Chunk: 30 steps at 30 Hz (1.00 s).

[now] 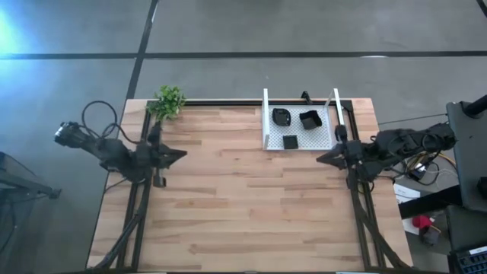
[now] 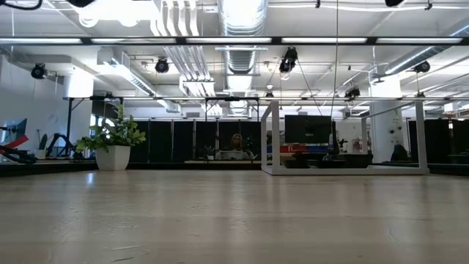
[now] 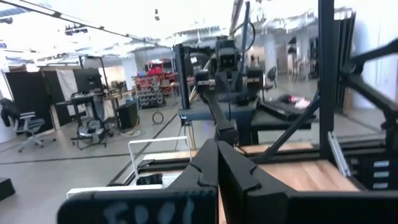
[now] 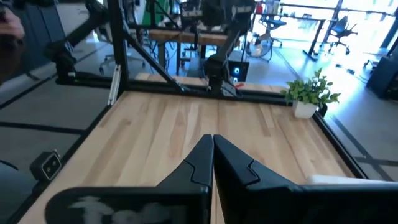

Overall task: Pick & Place Mini shaped plates
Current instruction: Return to Home Position

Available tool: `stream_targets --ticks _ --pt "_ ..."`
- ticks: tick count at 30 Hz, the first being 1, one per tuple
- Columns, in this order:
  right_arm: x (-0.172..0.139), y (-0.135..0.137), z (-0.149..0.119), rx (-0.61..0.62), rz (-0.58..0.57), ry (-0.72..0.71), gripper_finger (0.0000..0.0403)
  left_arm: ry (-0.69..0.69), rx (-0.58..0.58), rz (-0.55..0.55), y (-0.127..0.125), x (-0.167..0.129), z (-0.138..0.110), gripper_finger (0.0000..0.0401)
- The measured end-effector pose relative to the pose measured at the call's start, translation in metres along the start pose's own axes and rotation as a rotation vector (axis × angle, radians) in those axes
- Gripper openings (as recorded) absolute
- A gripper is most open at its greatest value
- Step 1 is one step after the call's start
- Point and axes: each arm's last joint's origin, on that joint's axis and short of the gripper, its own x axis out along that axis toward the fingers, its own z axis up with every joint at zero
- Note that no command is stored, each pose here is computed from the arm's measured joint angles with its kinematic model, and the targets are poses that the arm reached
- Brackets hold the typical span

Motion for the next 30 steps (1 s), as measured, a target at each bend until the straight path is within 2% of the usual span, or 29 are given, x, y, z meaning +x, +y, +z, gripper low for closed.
stream_targets --ticks 16,30 --pt "-0.042 -0.010 -0.001 0.039 0.001 -0.173 0.0008 -0.094 -0.052 0.000 0.018 -0.035 -0.012 0.0000" --pt "-0.078 -0.020 -0.034 0.095 -0.022 -0.330 0.0008 -0.124 -0.047 0.008 0.026 -0.050 -0.015 0.0000"
